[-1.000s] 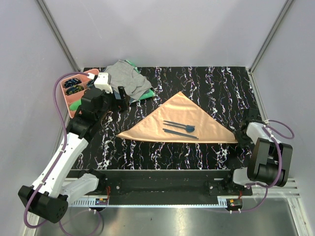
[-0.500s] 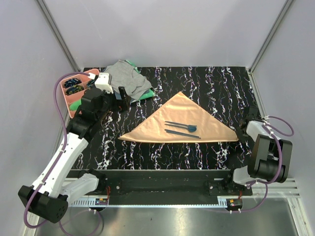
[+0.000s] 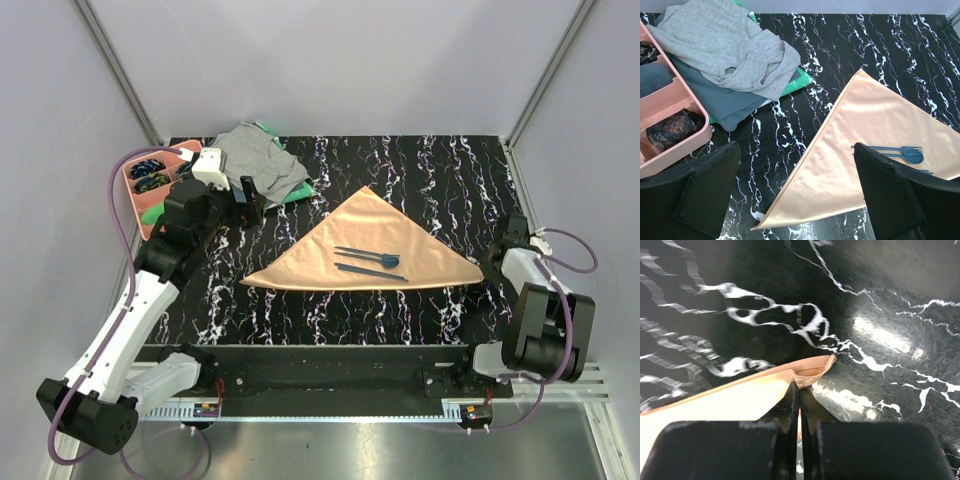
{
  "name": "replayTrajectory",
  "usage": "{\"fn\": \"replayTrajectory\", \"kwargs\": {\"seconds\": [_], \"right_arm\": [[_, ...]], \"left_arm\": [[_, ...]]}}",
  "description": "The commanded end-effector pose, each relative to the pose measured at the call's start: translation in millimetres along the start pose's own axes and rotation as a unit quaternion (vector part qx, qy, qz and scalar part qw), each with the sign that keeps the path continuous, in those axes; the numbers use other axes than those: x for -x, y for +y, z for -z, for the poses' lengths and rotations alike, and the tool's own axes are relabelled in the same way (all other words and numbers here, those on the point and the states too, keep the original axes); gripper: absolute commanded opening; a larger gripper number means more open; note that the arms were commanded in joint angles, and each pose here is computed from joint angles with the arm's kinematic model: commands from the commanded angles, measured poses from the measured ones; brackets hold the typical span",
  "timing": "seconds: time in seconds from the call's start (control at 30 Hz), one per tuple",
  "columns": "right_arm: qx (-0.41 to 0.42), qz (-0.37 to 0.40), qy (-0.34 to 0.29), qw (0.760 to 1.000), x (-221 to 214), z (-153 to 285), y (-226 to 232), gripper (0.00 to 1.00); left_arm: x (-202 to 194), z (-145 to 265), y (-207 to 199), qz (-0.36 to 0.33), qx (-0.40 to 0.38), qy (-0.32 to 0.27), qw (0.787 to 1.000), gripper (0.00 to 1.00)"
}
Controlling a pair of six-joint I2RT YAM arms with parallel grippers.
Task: Fold the napkin, place the utensils inside, and roll it up
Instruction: Fold the napkin
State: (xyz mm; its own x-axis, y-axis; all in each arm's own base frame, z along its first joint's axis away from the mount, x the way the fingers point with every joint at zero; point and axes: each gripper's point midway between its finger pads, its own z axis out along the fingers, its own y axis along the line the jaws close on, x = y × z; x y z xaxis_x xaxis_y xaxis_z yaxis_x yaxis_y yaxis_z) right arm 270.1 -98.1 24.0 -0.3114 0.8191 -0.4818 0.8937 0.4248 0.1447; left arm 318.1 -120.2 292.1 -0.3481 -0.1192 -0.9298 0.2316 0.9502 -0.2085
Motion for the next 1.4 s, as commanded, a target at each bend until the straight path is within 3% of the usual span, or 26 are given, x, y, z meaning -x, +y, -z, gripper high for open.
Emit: {"fn": "replayTrajectory", "kwargs": {"seconds": [0.0,0.27,0.63,0.97,1.37], "right_arm": [[0.066,0.026,-0.04,0.997,21.0,27.1,16.3,0.0],[0.21,0.059,-0.045,0.975,16.8,69.4,59.4,0.0],[0.347,0.143,-0.022,0.927,-55.7,131.9,128.9,0.0],[0.393,0.217,0.029,0.893,-134.6,167.1,154.3,0.0],[0.436,0.263,0.054,0.859,-198.2,196.8,189.7,0.0]], "left_arm": [[23.0,5.6,-4.6,-0.003,-0.012,-0.043,0.999,0.99],[22.1,5.4,-6.0,-0.001,-0.016,-0.043,0.999,0.99],[20.0,3.0,-6.0,0.0,-0.016,-0.04,0.999,0.99],[19.5,2.2,-3.3,-0.001,-0.009,-0.04,0.999,0.99],[18.5,1.3,-1.2,-0.003,-0.004,-0.04,0.999,0.99]]}}
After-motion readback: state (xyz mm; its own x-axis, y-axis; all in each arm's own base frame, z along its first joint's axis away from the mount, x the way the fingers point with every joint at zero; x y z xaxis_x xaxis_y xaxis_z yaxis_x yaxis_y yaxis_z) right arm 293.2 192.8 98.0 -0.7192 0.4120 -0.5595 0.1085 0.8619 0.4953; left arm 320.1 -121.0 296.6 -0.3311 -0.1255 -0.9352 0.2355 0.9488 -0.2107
